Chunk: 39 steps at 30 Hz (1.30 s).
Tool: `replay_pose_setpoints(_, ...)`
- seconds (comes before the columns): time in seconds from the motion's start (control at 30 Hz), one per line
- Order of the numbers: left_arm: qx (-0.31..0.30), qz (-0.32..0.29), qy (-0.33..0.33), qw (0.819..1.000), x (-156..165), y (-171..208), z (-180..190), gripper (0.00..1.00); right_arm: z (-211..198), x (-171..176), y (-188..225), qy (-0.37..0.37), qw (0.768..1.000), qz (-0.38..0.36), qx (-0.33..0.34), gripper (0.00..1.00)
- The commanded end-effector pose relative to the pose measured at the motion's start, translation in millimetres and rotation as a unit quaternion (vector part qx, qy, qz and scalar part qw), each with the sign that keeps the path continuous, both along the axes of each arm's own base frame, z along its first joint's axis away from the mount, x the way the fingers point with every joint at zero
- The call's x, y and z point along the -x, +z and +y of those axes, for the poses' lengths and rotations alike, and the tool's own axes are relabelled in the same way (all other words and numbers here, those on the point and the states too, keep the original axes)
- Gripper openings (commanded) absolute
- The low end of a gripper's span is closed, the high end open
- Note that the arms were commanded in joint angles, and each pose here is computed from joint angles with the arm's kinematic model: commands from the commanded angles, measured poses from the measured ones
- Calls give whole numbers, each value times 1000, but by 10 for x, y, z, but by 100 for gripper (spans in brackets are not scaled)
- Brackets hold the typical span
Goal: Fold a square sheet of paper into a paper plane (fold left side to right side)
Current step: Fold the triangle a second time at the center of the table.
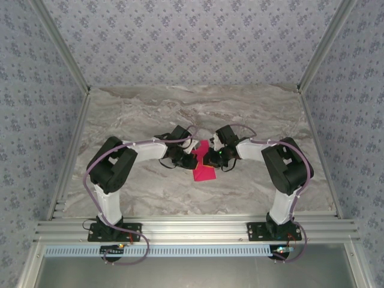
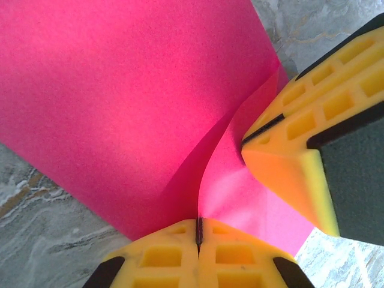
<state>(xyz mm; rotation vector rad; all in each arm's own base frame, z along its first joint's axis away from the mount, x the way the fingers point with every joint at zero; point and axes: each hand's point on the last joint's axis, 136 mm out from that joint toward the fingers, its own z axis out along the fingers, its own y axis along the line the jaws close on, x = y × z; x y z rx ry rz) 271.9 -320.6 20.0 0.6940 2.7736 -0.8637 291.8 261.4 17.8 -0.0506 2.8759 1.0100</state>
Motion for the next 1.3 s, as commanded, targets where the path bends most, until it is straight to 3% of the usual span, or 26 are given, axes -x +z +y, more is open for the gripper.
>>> replay_pose_setpoints(0.0,-31,-4,8,999,35,-76,149,3,-116,87,-211,2,999,26,45,12)
replay_pose_setpoints(0.4,19,-53,26,998,-27,621,112,19,-179,131,-287,0,997,38,63,11)
replay_pose_setpoints(0.6,86,-19,11,996,236,829,-65,20,-163,121,-259,2,998,36,60,12)
replay_pose_setpoints(0.77,114,14,-4,993,448,735,-270,20,-171,127,-264,3,997,36,63,12)
replay_pose_setpoints(1.27,48,45,-3,998,530,166,-247,20,-173,126,-254,5,997,36,68,12)
